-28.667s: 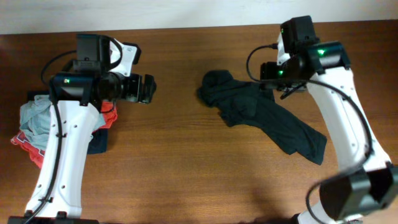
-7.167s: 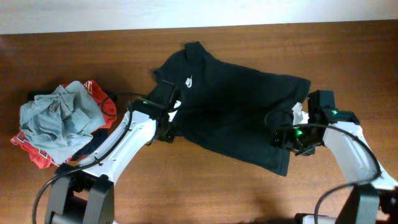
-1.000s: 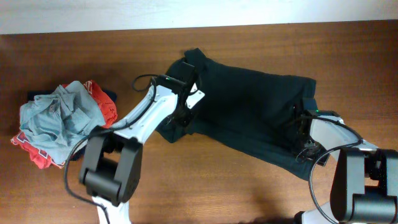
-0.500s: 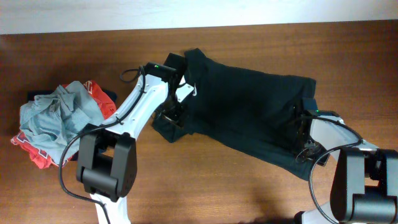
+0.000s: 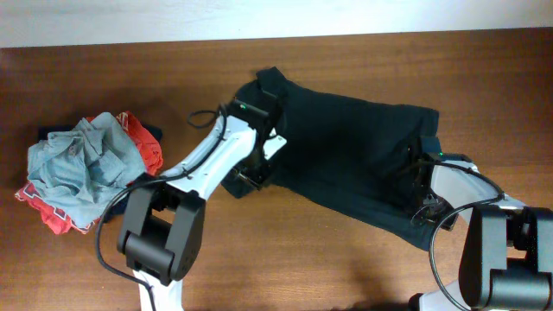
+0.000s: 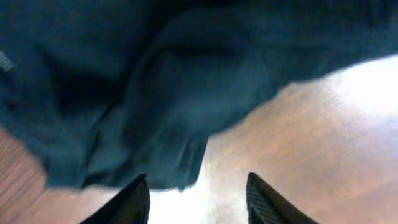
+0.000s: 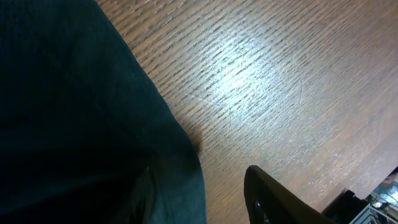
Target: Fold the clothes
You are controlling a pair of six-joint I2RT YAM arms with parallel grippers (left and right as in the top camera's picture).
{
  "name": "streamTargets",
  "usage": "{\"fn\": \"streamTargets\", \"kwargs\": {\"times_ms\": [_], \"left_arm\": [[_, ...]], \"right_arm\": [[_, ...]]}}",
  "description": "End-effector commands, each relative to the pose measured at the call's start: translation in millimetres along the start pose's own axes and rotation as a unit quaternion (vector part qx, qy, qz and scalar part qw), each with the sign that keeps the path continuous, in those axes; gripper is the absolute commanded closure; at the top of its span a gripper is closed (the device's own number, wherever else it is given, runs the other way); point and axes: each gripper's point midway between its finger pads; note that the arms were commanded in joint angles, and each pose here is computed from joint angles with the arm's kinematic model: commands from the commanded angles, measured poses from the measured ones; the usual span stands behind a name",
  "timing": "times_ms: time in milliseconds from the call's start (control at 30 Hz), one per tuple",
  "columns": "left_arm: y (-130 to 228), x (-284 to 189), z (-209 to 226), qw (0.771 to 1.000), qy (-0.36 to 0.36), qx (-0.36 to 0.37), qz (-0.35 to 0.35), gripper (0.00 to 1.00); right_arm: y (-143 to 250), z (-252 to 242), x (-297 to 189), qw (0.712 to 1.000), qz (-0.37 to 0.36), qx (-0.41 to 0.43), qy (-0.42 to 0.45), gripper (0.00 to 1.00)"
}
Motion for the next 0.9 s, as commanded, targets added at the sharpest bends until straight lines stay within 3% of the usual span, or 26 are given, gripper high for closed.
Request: {"fn": "streamTargets", "kwargs": {"times_ms": [0, 100, 267, 467, 667, 867], "left_arm": [[3, 13, 4, 1.0, -0.017, 0.007, -0.005, 0.56], [3, 20, 6, 1.0, -0.02, 0.005, -0.008, 0.63], [3, 20, 4, 1.0, -0.021, 0.008, -0.009, 0.99], [2, 7, 4, 1.0, -0.022, 0.008, -0.005, 0.99], [3, -45, 4, 1.0, -0.023, 0.01, 0.005, 0.99], [-38, -65, -1, 0.997, -0.014, 0.013, -0.076, 1.0]], "right_arm": [[1, 13, 5, 0.999, 0.006, 0.009, -0.031, 0.48], [1, 13, 5, 0.999, 0.006, 0.009, -0.031, 0.48], [0, 13, 5, 0.999, 0.006, 0.01, -0.031, 0.48], [0, 13, 5, 0.999, 0.006, 0.01, -0.031, 0.48], [0, 13, 5, 0.999, 0.005, 0.01, -0.031, 0.48], [0, 13, 5, 0.999, 0.005, 0.01, -0.031, 0.48]]}}
Point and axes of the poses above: each gripper's point midway between its finger pads, its own x axis out along the fingers, its own z axis along the line the jaws close on, y = z × x, and after that the axes turned 15 degrees about -x, right-handed
